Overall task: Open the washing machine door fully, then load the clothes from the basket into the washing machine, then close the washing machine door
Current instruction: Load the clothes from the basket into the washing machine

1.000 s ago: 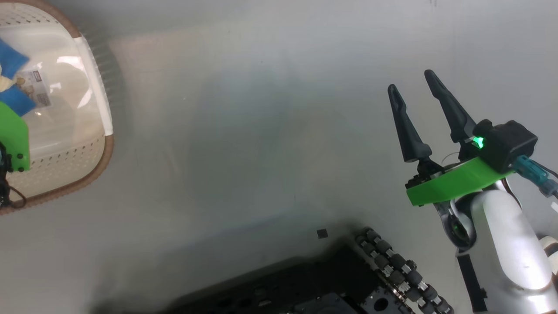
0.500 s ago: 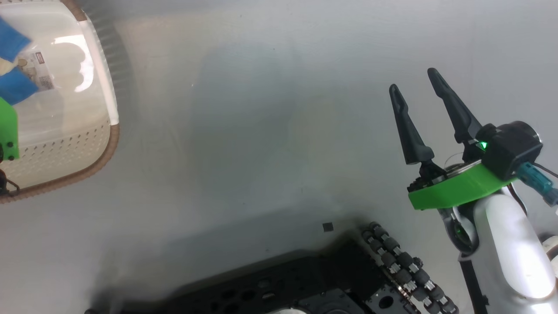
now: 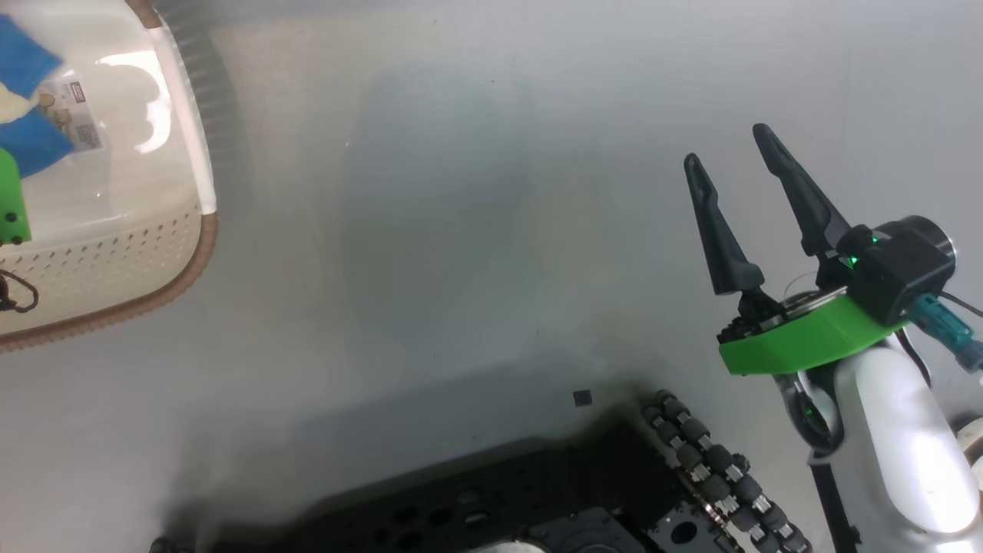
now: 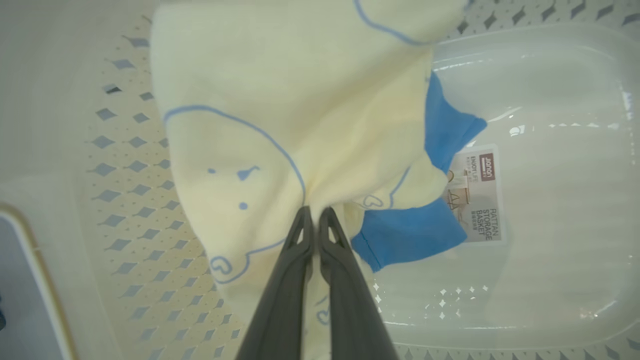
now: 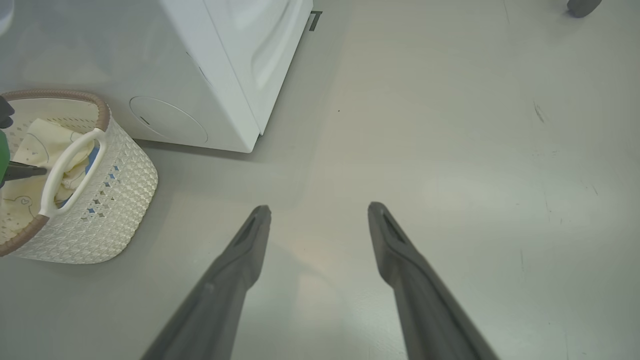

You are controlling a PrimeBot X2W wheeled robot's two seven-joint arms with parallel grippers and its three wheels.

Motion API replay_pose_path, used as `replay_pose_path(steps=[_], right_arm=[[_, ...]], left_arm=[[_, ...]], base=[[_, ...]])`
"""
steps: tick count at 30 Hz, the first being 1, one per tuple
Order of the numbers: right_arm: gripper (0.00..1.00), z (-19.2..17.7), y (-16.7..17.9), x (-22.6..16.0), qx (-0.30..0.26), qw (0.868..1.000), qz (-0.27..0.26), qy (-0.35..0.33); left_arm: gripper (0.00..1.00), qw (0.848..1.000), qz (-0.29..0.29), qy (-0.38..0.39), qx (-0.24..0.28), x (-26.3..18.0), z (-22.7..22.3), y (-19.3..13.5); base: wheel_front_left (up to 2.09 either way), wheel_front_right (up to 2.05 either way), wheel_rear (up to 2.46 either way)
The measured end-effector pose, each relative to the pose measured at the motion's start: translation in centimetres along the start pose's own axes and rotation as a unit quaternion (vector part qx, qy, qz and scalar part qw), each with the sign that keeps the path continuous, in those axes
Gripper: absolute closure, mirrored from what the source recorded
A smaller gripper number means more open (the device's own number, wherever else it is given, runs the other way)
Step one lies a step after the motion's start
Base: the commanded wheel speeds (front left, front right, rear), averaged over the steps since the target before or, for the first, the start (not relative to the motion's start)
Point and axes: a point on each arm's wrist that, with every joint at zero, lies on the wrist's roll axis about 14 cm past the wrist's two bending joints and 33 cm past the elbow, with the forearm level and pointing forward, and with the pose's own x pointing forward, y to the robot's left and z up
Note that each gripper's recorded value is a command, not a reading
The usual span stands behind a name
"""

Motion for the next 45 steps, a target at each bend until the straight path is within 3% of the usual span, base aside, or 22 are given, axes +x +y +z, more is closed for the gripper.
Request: replay_pose_path(steps=[8, 14, 28, 35, 45], right_arm=[[0.0, 1.1, 0.0, -0.1, -0.001, 1.0, 0.001, -0.012], [0.0, 3.5, -0.1, 0.8, 0.002, 0.999, 0.003, -0.045], [0.0, 8.3, -0.2, -0.7, -0.005, 0.995, 0.003, -0.097], [0.0, 11.0, 0.1, -1.9, -0.005, 0.992, 0.005, -0.127], [0.0, 14.4, 2.2, -3.9, -0.006, 0.985, 0.03, -0.168]], left_arm=[[1.0, 1.0, -0.009, -0.028, -0.003, -0.3, 1.6, -0.2], [1.0, 0.996, -0.018, -0.09, -0.007, -1.2, 4.3, -0.4], [1.0, 0.981, -0.015, -0.184, -0.05, -6.7, 7.9, 0.8], [1.0, 0.956, -0.026, -0.285, -0.068, -12.5, 13.1, 1.0], [1.0, 0.92, -0.001, -0.382, -0.083, -21.9, 13.2, 2.9]], base=[[0.0, 0.0, 0.0], [0.0, 0.0, 0.0], [0.0, 0.0, 0.0], [0.0, 0.0, 0.0], [0.0, 0.0, 0.0]])
